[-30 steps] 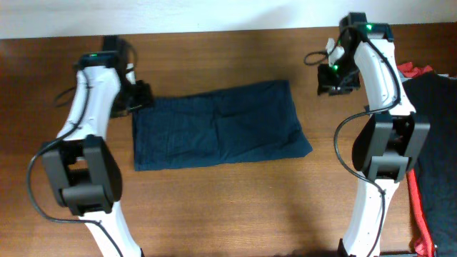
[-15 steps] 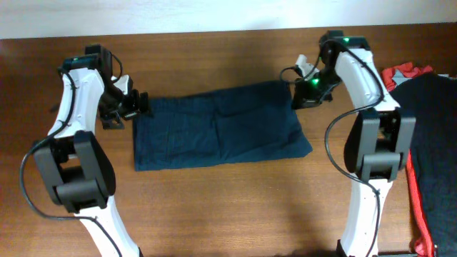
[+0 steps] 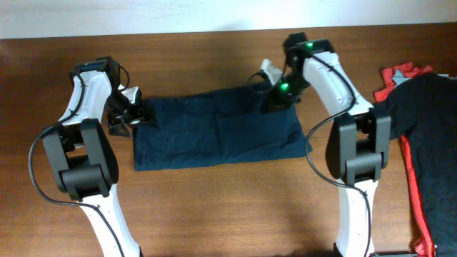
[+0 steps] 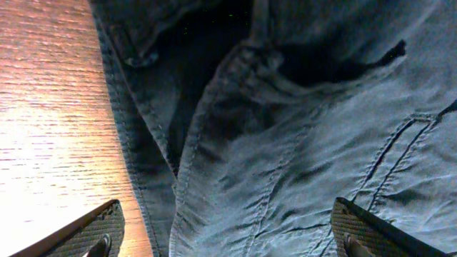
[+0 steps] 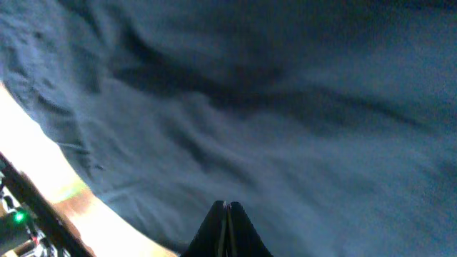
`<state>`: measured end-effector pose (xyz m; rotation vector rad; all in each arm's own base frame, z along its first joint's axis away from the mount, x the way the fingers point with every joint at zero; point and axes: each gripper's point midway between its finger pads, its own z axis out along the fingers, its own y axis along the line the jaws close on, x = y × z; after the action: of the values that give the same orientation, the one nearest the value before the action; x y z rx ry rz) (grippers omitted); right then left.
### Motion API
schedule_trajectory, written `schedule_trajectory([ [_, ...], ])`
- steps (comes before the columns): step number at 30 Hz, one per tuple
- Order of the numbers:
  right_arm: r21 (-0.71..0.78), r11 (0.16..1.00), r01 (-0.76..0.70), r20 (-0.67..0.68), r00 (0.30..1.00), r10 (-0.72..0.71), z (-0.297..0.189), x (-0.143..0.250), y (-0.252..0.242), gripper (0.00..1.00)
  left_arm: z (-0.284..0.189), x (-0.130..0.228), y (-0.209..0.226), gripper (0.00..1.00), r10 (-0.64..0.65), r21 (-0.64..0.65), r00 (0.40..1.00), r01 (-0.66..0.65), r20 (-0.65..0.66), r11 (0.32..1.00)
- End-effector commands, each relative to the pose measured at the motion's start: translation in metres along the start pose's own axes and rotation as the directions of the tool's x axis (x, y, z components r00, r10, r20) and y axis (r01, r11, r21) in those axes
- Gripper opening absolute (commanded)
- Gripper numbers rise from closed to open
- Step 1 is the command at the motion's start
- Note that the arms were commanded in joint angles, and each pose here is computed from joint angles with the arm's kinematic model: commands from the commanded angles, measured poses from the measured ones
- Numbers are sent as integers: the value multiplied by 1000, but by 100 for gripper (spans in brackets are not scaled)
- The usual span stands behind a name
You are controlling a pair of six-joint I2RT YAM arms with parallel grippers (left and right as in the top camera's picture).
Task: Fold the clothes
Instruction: 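Move the right gripper to the shorts' right edge and grasp it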
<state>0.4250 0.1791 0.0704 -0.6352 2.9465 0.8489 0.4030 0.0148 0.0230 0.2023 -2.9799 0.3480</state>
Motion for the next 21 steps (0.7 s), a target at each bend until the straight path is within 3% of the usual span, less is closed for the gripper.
schedule_trajectory([
  [1, -47, 996, 71, 4, 997, -71, 14, -5, 29, 4, 10, 4, 0, 93, 29, 15, 999, -28, -27, 999],
  [8, -50, 985, 163, 2, 987, -163, 44, -8, 55, 4, 35, 11, 6, 93, 23, 16, 999, -22, -40, 1000],
  [16, -122, 980, 159, 17, 987, -158, 101, 7, 61, 4, 47, 16, 9, 93, 19, 17, 999, -18, -49, 1000],
  [21, -121, 980, 159, 13, 987, -159, 104, 10, 61, 4, 52, 15, 8, 93, 13, 20, 999, -12, -40, 1000],
])
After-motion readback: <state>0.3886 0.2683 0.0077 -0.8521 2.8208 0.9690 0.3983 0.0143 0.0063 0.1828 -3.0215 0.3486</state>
